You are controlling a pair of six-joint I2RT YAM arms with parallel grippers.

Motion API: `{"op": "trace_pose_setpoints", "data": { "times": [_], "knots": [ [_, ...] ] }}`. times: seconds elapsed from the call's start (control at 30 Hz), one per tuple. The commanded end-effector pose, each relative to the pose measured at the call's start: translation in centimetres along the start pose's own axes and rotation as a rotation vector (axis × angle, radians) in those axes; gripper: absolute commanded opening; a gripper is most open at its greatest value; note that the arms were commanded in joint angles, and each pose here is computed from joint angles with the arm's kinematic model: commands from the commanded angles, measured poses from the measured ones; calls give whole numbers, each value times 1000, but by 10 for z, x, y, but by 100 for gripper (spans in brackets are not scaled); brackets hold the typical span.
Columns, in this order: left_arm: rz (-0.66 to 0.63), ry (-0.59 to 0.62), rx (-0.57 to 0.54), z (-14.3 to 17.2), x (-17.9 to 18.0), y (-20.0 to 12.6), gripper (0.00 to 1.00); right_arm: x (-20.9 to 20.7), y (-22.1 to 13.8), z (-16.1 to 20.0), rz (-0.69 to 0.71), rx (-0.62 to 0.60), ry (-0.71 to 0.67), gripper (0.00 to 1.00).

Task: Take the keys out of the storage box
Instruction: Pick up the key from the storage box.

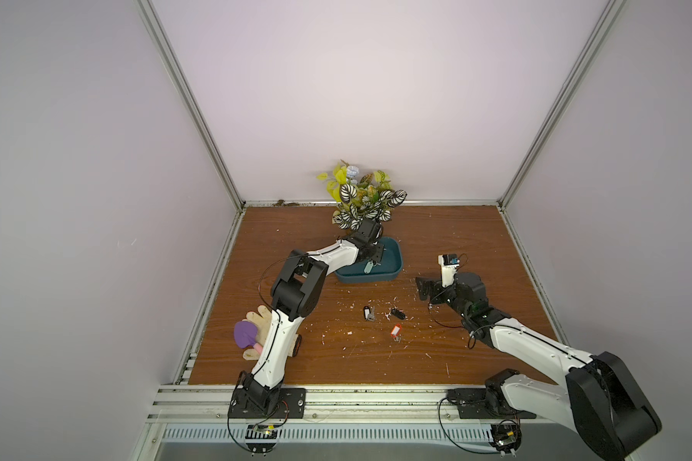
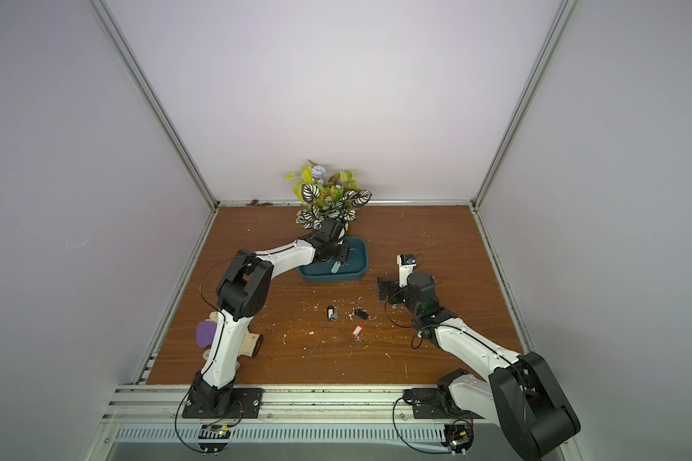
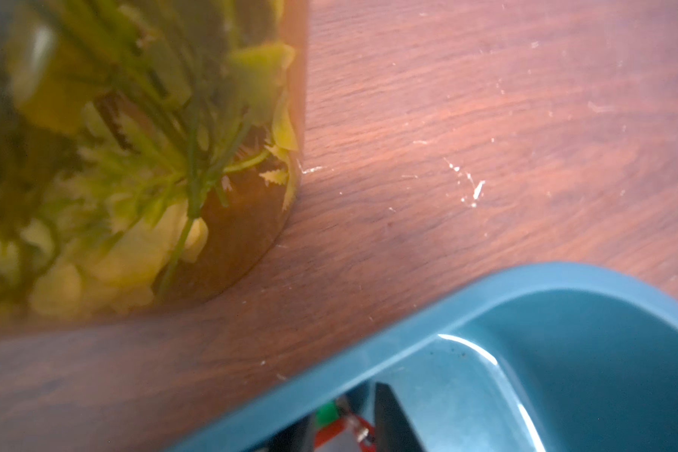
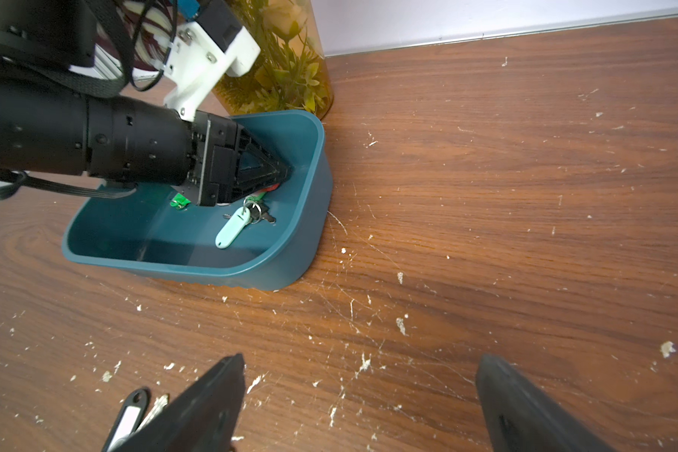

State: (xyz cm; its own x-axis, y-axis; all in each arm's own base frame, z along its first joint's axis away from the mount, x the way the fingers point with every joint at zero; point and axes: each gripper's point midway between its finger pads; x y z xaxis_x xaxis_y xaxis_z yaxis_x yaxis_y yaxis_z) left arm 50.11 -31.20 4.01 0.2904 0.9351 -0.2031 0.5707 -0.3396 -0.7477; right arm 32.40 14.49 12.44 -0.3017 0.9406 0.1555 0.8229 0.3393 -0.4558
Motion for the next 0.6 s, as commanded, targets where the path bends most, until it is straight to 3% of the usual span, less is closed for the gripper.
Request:
{"op": "trace_pose_setpoints", "data": {
  "times": [0.0, 0.27, 0.57],
  "knots": [
    [5, -15, 25, 6, 5, 8, 19, 4, -1, -26, -12, -73, 16, 99],
    [30, -14, 0, -3, -1, -4, 0, 4, -1, -26, -14, -72, 17, 99],
    [87, -16, -81, -21, -17, -50, 0, 7, -4, -29, -32, -85, 27, 99]
  ]
}}
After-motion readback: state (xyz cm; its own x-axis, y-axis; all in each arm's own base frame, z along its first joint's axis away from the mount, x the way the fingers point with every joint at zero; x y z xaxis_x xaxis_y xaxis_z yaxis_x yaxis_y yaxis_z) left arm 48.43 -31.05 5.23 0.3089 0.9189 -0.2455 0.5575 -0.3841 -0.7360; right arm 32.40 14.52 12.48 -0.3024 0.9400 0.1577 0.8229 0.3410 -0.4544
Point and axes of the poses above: each gripper's point midway between its finger pads, its own y axis out along the fingers, its own x axis along the line the jaws close on, z = x × y, and after that the axes turned 6 degrees about -y, right-handed
